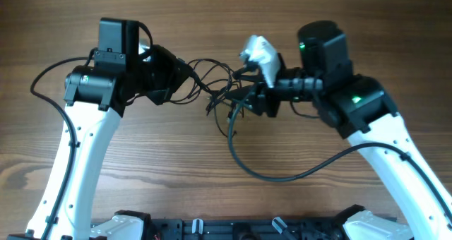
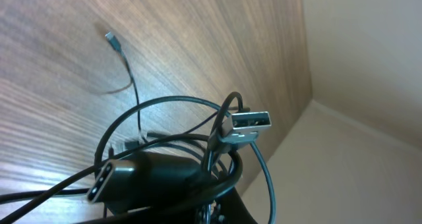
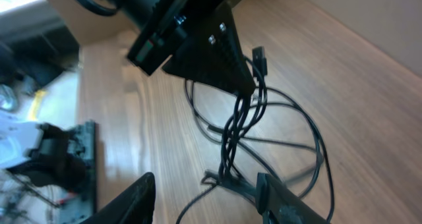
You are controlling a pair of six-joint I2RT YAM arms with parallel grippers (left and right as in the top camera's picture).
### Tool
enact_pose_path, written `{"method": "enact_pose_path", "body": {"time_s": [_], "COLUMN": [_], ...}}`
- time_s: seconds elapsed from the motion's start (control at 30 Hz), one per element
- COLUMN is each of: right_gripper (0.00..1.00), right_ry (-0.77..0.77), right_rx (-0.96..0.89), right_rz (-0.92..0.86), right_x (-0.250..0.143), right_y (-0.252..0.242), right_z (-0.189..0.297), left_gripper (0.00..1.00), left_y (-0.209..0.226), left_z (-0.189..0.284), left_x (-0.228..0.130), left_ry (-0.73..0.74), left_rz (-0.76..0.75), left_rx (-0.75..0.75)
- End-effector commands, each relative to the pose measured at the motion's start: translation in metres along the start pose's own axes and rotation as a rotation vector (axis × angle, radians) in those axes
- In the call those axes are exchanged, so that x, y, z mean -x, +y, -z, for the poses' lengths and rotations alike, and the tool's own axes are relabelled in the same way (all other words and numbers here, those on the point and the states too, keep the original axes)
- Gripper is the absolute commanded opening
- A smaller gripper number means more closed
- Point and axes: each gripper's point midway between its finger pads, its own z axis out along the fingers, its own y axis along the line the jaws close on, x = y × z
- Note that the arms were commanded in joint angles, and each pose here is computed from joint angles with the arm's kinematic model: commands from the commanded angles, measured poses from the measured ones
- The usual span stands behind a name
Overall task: Untangle cables
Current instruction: 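Hold cables with both grippers and bring them together above the table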
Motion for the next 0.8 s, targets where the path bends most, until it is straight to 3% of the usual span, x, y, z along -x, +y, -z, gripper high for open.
{"method": "enact_pose_path", "body": {"time_s": [0.0, 0.23, 0.33, 0.47, 0.5, 0.53, 0.57, 0.63, 0.7, 0.77], "right_gripper": [0.51, 0.50, 0.33, 0.06, 0.04, 0.04, 0.04, 0.04, 0.04, 0.04], "right_ry": [0.071, 0.431, 0.492, 0.451, 0.438, 0.431, 0.422, 0.391, 0.355, 0.310], "right_rx": [-0.093, -0.256, -0.245, -0.260, -0.250, -0.240, -0.225, -0.135, -0.096, -0.025], "right_rz": [0.064, -0.031, -0.055, -0.067, -0.072, -0.083, -0.100, -0.128, -0.203, -0.309], "right_x": [-0.006, -0.101, -0.126, -0.118, -0.116, -0.114, -0.113, -0.106, -0.099, -0.092], "right_y": [-0.006, -0.050, -0.055, -0.060, -0.058, -0.056, -0.053, -0.037, -0.034, -0.032], "right_z": [-0.027, -0.090, -0.103, -0.109, -0.111, -0.111, -0.111, -0.108, -0.103, -0.098], "left_gripper": [0.04, 0.04, 0.04, 0.04, 0.09, 0.28, 0.61, 1.00, 1.00, 1.00], "left_y": [-0.001, -0.007, -0.012, -0.012, -0.011, -0.008, -0.003, 0.001, 0.008, 0.010], "left_z": [-0.002, 0.002, 0.007, 0.008, 0.007, 0.007, 0.006, 0.009, 0.014, 0.015], "left_x": [-0.005, -0.006, -0.012, -0.011, -0.008, -0.001, 0.016, 0.041, 0.060, 0.063], "left_ry": [-0.003, 0.048, 0.123, 0.124, 0.105, 0.064, -0.038, -0.178, -0.288, -0.296], "left_rz": [0.082, 0.121, 0.136, 0.140, 0.139, 0.138, 0.096, -0.036, -0.185, -0.357], "left_rx": [0.008, -0.032, -0.070, -0.073, -0.069, -0.055, -0.028, 0.013, 0.080, 0.116]}}
